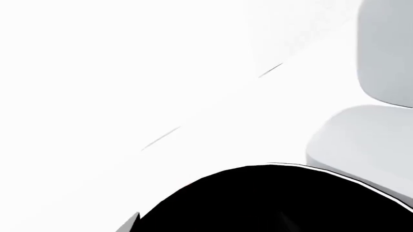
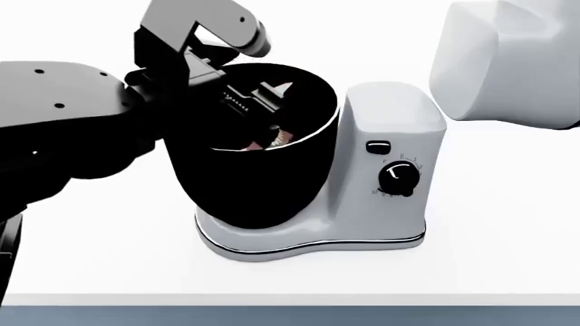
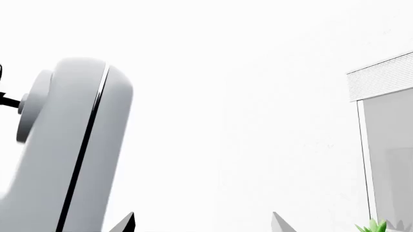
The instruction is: Place the cake in the stand mixer bowl.
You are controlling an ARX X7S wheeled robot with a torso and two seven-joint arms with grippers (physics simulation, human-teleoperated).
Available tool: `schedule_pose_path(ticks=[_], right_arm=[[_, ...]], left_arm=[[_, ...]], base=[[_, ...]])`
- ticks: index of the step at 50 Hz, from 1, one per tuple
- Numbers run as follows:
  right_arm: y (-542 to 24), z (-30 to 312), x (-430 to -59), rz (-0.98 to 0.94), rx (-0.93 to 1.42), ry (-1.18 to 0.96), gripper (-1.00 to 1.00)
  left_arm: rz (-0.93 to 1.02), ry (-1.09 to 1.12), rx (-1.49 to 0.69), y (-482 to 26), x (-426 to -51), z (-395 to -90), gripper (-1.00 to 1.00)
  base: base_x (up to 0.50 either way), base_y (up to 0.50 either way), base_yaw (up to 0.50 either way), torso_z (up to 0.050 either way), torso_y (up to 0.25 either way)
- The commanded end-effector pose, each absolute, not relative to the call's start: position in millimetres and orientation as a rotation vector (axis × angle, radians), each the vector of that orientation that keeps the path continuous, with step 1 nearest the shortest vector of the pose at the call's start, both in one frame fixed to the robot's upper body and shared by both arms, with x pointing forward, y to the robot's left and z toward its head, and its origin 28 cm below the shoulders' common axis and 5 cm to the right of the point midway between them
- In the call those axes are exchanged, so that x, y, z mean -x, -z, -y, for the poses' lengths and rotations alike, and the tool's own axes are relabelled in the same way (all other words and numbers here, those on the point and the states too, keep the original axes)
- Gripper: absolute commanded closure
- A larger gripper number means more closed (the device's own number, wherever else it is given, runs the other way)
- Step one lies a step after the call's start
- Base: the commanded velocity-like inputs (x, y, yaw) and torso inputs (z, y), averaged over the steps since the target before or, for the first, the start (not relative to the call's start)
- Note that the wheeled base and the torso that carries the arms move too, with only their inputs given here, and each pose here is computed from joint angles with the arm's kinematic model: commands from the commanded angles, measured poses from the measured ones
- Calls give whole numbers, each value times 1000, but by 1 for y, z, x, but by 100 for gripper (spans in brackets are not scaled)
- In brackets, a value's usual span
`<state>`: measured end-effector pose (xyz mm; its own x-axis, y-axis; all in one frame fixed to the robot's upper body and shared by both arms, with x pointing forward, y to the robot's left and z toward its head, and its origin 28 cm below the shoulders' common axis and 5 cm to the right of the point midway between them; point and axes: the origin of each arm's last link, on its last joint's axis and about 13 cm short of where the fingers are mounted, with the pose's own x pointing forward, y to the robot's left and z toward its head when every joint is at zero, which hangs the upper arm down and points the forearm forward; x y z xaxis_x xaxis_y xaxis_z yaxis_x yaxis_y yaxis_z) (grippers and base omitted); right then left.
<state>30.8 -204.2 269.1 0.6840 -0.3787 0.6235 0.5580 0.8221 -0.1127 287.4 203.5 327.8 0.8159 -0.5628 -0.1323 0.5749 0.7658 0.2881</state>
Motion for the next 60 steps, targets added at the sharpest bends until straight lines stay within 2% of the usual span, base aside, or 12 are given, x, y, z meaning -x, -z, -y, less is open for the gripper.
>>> schedule_pose_path(ticks=[1,8,14,21,25,28,30,38,46,56,60], right_arm=[[-269,204,-31,622,307,533,-100],[-268,204,-31,620,308,533,-100],[-268,204,-31,620,308,533,-100],[-267,204,-32,618,312,528,-100],[-267,204,-32,616,309,529,-100],[-267,204,-31,618,310,530,-100],[-266,205,-31,617,308,532,-100],[-266,204,-29,621,306,528,-100],[-264,203,-27,622,318,521,-100],[-267,202,-22,638,328,509,-100],[-267,200,-23,639,331,500,-100]], left_arm=[[-31,613,-318,-329,-288,-205,-100],[-23,601,-313,-331,-288,-206,-100],[220,496,-168,-355,-292,-212,-100],[375,425,-31,-374,-290,-223,-100],[389,362,-77,-370,-290,-229,-100],[432,216,-131,-362,-283,-238,-100],[535,112,-203,-358,-268,-243,-100],[696,-137,-145,-347,-193,-269,-100],[771,-182,-119,-326,-115,-280,-100],[797,-223,-119,-306,-80,-285,-100],[786,-228,-122,-301,-80,-286,-100]], base=[[0,0,0,0,0],[0,0,0,0,0],[0,0,0,0,0],[0,0,0,0,0],[0,0,0,0,0],[0,0,0,0,0],[0,0,0,0,0],[0,0,0,0,0],[0,0,0,0,0],[0,0,0,0,0],[0,0,0,0,0]])
